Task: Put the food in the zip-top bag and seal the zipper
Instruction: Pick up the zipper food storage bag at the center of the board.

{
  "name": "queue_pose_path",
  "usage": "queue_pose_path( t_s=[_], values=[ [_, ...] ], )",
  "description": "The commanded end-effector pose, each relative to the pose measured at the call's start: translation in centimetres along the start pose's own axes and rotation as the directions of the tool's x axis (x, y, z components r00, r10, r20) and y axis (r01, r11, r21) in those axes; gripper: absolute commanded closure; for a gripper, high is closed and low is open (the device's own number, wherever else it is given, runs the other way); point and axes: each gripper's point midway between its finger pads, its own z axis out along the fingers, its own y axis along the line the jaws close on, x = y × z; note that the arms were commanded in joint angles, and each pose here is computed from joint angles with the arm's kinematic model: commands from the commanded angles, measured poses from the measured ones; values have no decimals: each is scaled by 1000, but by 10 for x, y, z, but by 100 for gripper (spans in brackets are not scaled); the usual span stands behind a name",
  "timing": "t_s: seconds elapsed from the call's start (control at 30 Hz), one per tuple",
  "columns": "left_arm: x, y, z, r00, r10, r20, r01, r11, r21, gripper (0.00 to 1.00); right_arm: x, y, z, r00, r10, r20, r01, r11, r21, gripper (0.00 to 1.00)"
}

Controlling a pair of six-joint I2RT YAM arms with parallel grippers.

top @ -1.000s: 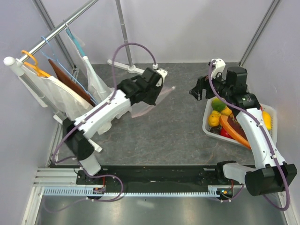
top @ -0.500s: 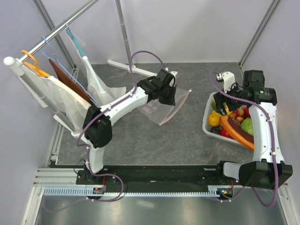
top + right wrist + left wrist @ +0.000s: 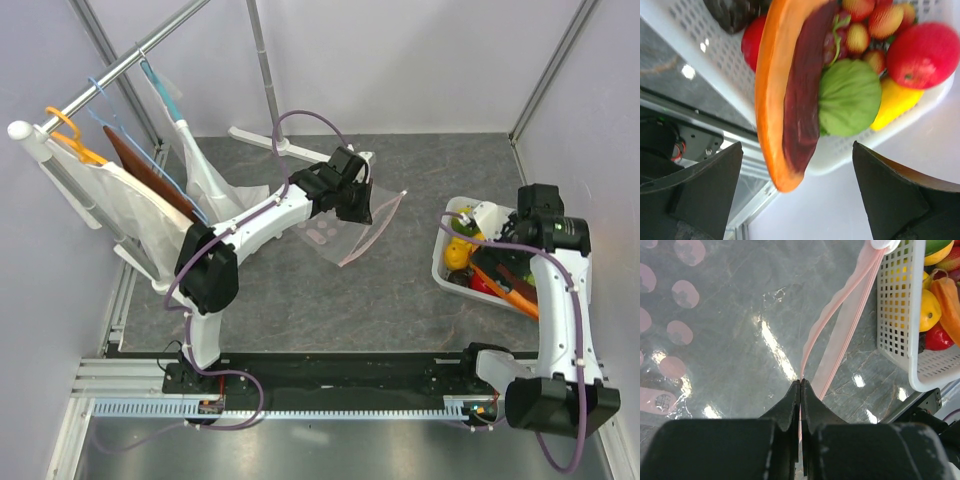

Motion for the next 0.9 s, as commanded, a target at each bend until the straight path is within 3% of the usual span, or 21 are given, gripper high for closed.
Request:
queue_pose_path(
  t_s=[0.0,0.4,0.87],
  values=[
    [-12,-13,-17,999,-37,37,34,997,66,98,52,30,-8,985,-42,-169,37,999,-31,2],
    [-9,-25,-26,999,-23,31,19,992,128,98,105,47,5,919,-51,-392,50,999,-12,2],
    [8,-21,-26,1000,0,-9,2,990,140,98,116,47,16,892,-92,-443,94,995,-17,2]
  ],
)
